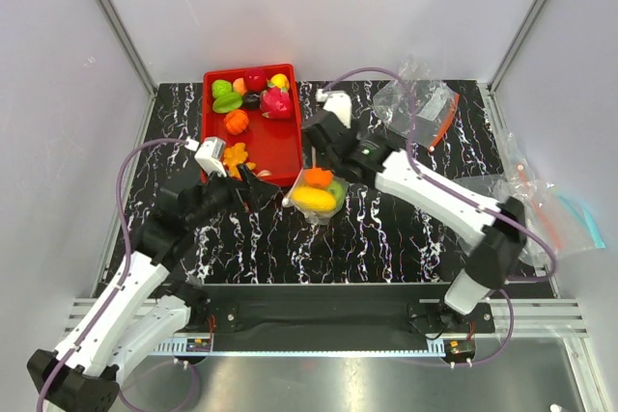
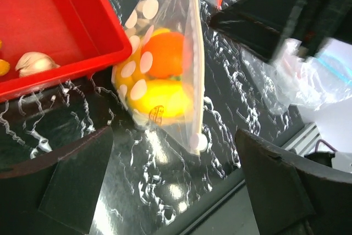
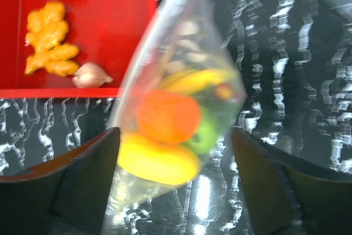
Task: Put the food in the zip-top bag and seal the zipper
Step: Place the zipper food storage bag at the center of the board, then reset both arms
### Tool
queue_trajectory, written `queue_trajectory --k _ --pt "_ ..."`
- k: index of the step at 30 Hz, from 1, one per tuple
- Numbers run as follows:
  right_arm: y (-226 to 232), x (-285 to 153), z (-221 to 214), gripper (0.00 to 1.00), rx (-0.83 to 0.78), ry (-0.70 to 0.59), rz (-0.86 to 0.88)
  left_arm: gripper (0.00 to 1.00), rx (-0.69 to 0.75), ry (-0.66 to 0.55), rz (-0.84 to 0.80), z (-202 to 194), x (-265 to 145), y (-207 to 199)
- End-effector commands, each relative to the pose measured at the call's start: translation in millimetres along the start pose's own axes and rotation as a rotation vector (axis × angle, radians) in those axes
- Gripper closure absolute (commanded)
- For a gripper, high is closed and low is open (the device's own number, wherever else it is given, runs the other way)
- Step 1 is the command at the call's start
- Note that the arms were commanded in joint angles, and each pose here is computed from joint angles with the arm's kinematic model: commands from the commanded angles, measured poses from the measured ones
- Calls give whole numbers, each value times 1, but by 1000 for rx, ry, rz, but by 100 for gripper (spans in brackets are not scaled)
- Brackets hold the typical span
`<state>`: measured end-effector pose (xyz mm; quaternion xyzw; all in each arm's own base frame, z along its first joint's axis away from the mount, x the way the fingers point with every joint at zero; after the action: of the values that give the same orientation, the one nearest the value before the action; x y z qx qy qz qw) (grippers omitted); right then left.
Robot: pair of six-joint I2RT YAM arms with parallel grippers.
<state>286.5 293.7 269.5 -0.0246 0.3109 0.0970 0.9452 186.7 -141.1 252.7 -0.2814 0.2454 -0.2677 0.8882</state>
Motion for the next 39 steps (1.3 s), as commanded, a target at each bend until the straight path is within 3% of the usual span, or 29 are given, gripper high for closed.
queue_trajectory --k 1,7,11,15,18,22,25,29,39 --pt "-33 -42 32 9 131 -199 -65 1 71 -16 18 23 -20 -16" --pt "-91 -75 5 0 84 -170 -290 1 238 -3 96 38 -59 -23" --pt "-126 -92 -21 0 75 -154 -423 1 336 -29 193 39 -76 -10" --pt "-142 -100 -47 0 56 -150 -403 1 344 -98 167 33 -87 -8" --pt "-154 -112 -71 0 68 -183 -274 1 342 -120 151 24 -89 -3" --pt "-152 -134 -85 0 146 -324 21 1 338 -129 158 21 -92 0" --pt "-164 -146 -103 0 218 -442 117 1 340 -130 135 18 -91 -1" --pt "-180 -151 -121 0 290 -488 104 1 337 -128 131 16 -89 1" --pt "-179 -143 -125 0 285 -484 83 1 330 -129 158 16 -88 5"
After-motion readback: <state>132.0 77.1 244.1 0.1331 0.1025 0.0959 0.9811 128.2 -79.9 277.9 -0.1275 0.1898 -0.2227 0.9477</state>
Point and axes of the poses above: each gripper's point midway between its finger pads, its own x axis out along the fingers, its own y axis along the line the jaws close on, z = x × y, the point moved 6 cm from there along -x, back along the fingers, and after that the axes turned 5 degrees about -x, right-handed, at the moved point
